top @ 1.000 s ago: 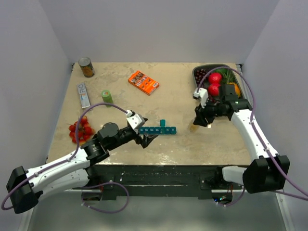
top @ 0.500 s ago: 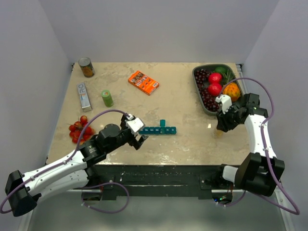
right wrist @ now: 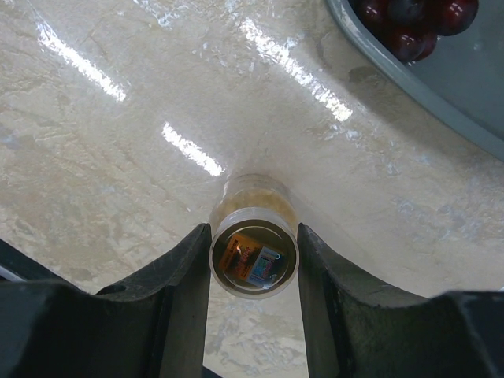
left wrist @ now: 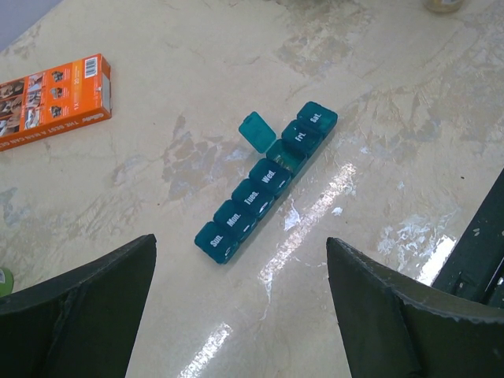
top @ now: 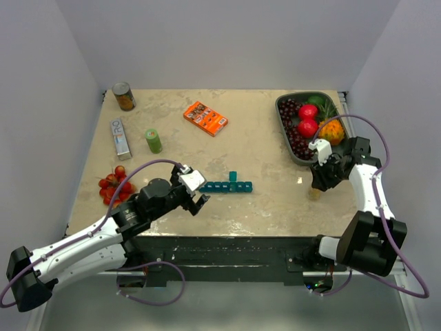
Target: Sort the pills into containers
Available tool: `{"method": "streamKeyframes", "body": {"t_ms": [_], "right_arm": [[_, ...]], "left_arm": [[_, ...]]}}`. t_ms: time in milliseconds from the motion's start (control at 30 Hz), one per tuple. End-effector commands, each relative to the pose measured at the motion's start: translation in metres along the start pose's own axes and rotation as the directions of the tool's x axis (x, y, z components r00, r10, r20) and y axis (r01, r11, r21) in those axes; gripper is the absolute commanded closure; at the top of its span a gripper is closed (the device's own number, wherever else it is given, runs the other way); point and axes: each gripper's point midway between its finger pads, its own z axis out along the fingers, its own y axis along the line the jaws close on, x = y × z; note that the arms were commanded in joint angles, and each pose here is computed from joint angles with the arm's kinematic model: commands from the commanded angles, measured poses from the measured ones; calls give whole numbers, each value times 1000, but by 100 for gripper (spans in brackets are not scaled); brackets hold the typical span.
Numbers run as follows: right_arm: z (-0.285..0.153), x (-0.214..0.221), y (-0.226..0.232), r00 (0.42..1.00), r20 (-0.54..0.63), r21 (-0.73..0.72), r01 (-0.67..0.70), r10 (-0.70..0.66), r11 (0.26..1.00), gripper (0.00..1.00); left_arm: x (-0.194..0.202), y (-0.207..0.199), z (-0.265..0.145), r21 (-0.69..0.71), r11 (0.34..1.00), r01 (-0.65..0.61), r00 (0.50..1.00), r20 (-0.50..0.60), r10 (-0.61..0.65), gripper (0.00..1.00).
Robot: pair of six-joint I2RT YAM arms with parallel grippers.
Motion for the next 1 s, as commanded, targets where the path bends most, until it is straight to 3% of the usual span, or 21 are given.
{"method": "streamKeyframes", "body": {"t_ms": [0, 100, 433, 800, 967], "right_arm": [[-1, 1, 0, 999, 12, -1, 42, -42, 999, 79], [-2, 1, 4, 999, 15, -10, 45, -45, 999, 70], [-6, 2, 7, 998, 11, -13, 58, -58, 998, 58], [-18, -6, 10, 996, 29, -11, 87, -86, 996, 31], [-30, -14, 12, 993, 40, -12, 112, -111, 994, 26]], "left_arm": [[-2, 3, -1, -11, 1000, -14, 1000, 12, 14, 7], [-1, 3, -1, -10, 1000, -14, 1000, 9, 15, 7], [-3, 3, -2, -10, 1000, -11, 1000, 15, 11, 7], [-3, 3, -2, -10, 1000, -12, 1000, 15, 12, 7], [-3, 3, -2, -10, 1000, -16, 1000, 14, 16, 7]]}}
